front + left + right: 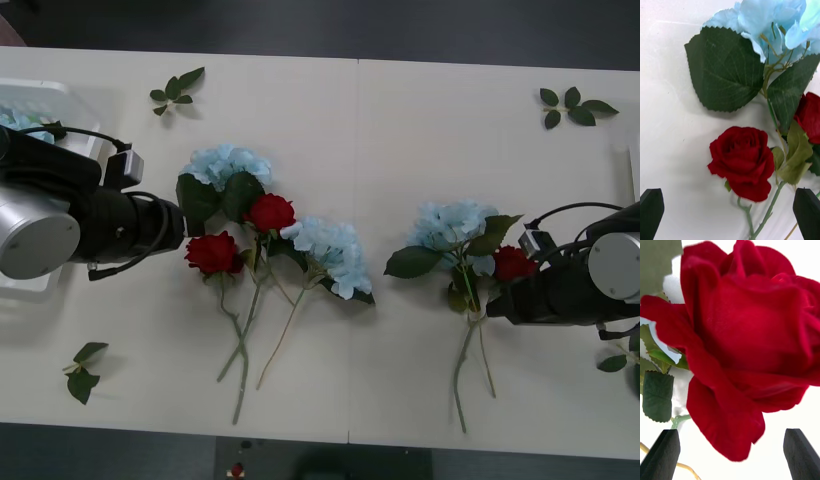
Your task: Put the red flowers into the right box and the blue flowers into the left box
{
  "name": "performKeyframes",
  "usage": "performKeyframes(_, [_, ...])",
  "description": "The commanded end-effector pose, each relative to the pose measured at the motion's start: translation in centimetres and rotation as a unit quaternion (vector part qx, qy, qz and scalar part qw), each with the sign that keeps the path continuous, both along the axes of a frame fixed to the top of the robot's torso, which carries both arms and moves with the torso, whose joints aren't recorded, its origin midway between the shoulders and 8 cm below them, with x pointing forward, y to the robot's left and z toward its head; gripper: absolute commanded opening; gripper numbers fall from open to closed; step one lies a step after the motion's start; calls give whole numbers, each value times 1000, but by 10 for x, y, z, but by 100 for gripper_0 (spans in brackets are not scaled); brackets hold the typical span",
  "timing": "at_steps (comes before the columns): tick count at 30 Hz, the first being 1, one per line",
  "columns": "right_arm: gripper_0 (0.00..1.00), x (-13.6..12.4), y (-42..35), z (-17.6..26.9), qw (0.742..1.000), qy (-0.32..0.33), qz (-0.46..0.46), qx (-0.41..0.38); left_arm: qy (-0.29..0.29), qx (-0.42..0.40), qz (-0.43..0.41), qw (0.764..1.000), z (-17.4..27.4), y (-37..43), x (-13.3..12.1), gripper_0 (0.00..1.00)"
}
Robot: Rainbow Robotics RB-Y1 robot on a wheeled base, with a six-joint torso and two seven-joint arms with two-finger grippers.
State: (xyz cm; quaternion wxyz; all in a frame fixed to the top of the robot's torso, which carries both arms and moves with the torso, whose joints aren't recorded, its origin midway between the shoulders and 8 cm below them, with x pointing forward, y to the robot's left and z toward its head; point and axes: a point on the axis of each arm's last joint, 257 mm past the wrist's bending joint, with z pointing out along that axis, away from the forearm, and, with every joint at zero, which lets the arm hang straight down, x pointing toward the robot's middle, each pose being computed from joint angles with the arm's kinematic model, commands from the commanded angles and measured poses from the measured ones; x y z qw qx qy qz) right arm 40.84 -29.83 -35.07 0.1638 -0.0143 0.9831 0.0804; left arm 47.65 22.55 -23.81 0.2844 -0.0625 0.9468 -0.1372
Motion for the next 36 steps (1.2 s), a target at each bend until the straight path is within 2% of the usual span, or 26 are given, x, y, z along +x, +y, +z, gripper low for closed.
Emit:
performKeyframes(1, [80, 10, 7, 3, 1000, -11, -22, 3, -6, -8, 10, 1000, 4, -19, 26, 100])
performKeyframes(9, [80, 14, 17, -3, 999, -19, -26, -14, -24, -27, 31, 999, -8, -33, 62, 100])
performKeyframes(22, [78, 16, 40, -13, 999, -27, -15, -25, -34, -40, 77, 996, 3, -40, 115, 100])
performKeyframes(23, [64, 16, 41, -13, 999, -27, -15, -27, -33, -42, 85, 995, 3, -38, 121, 100])
performKeyframes(24, [56, 16, 41, -13, 999, -27, -16, -28, -32, -44, 86, 995, 4, -40, 123, 100])
performKeyframes(25, [41, 17, 41, -14, 999, -28, -16, -29, -31, -44, 89, 995, 3, -41, 125, 100])
performKeyframes(26, [20, 16, 42, -15, 999, -27, -16, -30, -34, -46, 92, 994, 5, -42, 130, 100])
performKeyframes(27, [8, 16, 41, -15, 999, -28, -17, -32, -33, -48, 94, 994, 4, -43, 132, 100])
performKeyframes(29, [0, 15, 41, -17, 999, -26, -18, -34, -34, -51, 99, 993, 2, -43, 136, 100])
performKeyframes(36, [0, 17, 41, -15, 999, -31, -19, -36, -28, -13, 94, 995, -26, -40, 139, 100])
